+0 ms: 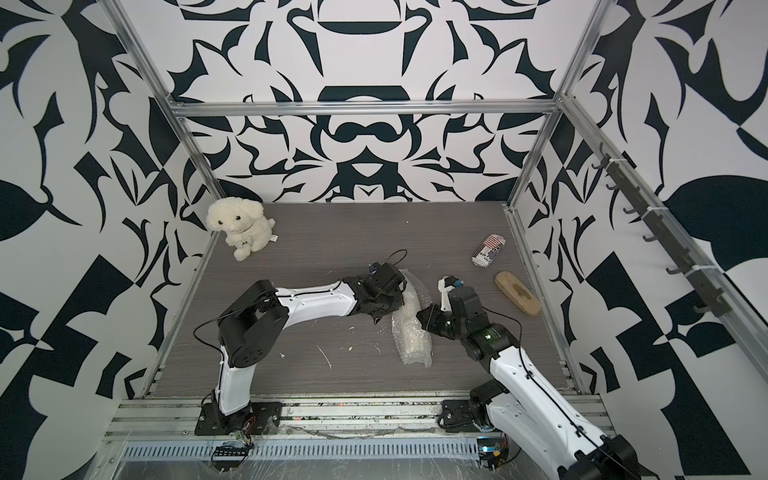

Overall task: Wrap vases in bubble wrap
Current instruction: Stick the tape on the bubble wrap.

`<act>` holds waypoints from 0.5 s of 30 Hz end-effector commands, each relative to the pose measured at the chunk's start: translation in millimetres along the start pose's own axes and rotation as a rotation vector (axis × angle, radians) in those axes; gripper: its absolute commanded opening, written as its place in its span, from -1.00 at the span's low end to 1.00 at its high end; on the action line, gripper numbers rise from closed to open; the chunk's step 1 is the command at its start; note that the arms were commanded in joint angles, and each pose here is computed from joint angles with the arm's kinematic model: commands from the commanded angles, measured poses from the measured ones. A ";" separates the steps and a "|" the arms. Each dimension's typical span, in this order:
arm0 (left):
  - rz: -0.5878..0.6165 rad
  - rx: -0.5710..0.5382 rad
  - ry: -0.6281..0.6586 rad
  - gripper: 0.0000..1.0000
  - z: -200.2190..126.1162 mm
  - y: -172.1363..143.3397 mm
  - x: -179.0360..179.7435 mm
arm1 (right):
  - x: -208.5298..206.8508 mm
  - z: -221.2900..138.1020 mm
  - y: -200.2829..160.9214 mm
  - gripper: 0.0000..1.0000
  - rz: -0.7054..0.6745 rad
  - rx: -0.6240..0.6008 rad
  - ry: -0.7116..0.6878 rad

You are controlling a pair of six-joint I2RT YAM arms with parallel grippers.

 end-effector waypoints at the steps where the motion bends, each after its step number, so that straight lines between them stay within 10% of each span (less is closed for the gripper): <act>1: 0.020 0.034 0.044 -0.89 -1.0 -10.0 15.3 | 11.0 1.3 17.4 -0.72 -0.056 -0.071 0.032; 15: 0.019 0.040 0.050 -0.90 0.3 -10.5 12.5 | 19.2 43.4 -27.8 -0.78 -0.133 0.081 0.003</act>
Point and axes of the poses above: each gripper's point midway between its finger pads, its own z axis out along the fingers, its own x axis along the line the jaws close on, y = z × x, the point moved 2 cm from there along -z, back along the fingers, and after that the axes turned 5 degrees about -z, right-handed, at the moved point
